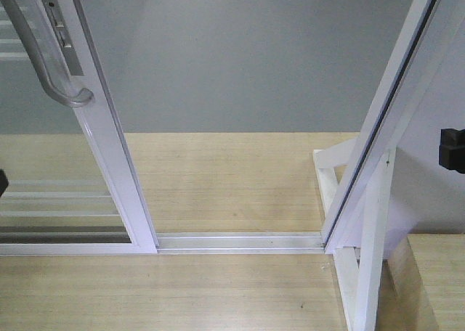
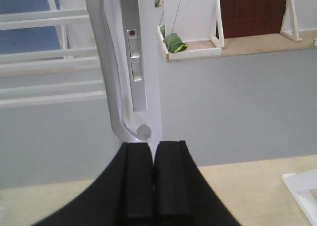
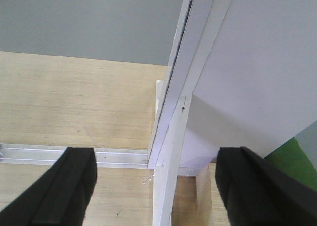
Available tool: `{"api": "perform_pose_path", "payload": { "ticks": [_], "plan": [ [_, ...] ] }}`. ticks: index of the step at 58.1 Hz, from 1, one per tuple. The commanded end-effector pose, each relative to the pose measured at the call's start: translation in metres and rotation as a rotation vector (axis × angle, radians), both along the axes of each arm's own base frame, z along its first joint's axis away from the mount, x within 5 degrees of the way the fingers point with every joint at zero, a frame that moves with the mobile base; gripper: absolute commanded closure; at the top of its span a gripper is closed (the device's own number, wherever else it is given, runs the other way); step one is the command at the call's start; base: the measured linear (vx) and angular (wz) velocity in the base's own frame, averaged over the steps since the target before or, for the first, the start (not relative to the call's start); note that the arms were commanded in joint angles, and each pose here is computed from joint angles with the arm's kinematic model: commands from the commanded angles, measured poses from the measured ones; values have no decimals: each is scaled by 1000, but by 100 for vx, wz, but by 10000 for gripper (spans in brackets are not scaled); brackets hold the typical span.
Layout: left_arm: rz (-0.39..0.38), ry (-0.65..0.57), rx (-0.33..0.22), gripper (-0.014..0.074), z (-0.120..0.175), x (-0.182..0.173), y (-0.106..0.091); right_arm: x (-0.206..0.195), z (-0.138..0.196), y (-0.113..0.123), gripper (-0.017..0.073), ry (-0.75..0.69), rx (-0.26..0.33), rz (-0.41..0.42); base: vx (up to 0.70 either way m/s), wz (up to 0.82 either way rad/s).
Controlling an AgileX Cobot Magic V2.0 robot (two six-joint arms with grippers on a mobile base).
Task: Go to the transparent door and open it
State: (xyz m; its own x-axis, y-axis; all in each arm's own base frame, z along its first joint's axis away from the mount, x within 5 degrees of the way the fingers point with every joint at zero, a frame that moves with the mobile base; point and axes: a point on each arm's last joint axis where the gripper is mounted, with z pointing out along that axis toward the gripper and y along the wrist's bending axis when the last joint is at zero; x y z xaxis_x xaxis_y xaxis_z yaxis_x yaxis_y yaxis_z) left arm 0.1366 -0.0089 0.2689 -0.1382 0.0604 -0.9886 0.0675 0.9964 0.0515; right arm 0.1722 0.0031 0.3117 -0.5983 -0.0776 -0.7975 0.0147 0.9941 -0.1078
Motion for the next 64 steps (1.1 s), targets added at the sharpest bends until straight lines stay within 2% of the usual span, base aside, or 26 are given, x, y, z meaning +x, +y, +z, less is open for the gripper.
{"api": "perform_pose_path", "payload": {
  "ticks": [1,8,18,33,64],
  "plan": [
    [25,-170,-15,602,11,-16,4,2,16,0,6,-102,-7,16,0,0],
    [73,-206,-61,601,-5,-36,10,2,16,0,6,-102,-7,16,0,0],
    [69,-260,10,601,-28,-60,10,2,16,0,6,-102,-7,16,0,0],
    [66,-267,-13,601,-65,-79,9,2,16,0,6,-102,-7,16,0,0],
    [62,-240,-11,601,-67,-80,9,2,16,0,6,-102,-6,16,0,0]
  ]
}}
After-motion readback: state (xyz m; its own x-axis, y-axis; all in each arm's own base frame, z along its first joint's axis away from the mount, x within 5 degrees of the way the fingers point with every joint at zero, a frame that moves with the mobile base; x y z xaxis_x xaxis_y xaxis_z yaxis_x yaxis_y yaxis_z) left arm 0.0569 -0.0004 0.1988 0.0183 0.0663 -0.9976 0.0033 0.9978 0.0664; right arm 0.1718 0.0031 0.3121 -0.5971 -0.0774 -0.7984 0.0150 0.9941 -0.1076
